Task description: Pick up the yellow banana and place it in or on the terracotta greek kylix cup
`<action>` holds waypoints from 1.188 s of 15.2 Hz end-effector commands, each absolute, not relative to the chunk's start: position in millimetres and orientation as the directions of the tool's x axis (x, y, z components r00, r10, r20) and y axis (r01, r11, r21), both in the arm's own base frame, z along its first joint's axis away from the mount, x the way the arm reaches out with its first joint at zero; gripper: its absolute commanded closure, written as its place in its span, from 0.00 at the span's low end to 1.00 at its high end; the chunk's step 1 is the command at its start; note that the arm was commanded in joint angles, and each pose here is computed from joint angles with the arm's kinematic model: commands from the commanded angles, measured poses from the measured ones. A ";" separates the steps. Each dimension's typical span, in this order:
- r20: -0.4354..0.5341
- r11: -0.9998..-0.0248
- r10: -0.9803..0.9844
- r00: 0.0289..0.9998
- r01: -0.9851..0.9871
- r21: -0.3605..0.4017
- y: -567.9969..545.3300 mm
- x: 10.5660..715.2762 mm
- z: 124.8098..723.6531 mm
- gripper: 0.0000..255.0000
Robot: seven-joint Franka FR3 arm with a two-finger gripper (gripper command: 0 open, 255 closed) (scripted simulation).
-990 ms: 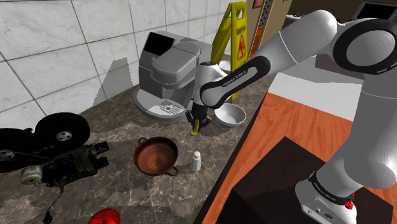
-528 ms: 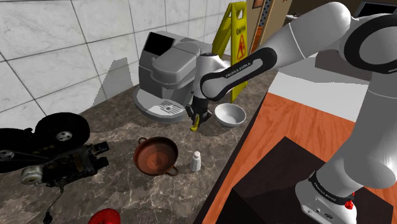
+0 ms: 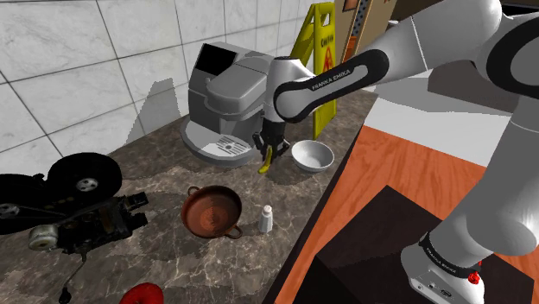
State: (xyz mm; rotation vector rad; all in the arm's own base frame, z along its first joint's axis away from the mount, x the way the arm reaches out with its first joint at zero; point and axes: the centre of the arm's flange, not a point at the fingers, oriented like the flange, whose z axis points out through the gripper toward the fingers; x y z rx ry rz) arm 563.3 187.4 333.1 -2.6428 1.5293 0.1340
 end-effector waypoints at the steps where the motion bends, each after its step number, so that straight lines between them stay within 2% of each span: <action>1: -0.118 -0.497 -0.860 0.496 -0.868 -0.029 188.2 562.9 343.6 1.00; 3: -0.118 -0.497 -0.860 0.496 -0.868 -0.029 188.2 562.9 349.9 1.00; 18: -0.118 -0.497 -0.860 0.496 -0.868 -0.029 386.1 555.9 352.2 1.00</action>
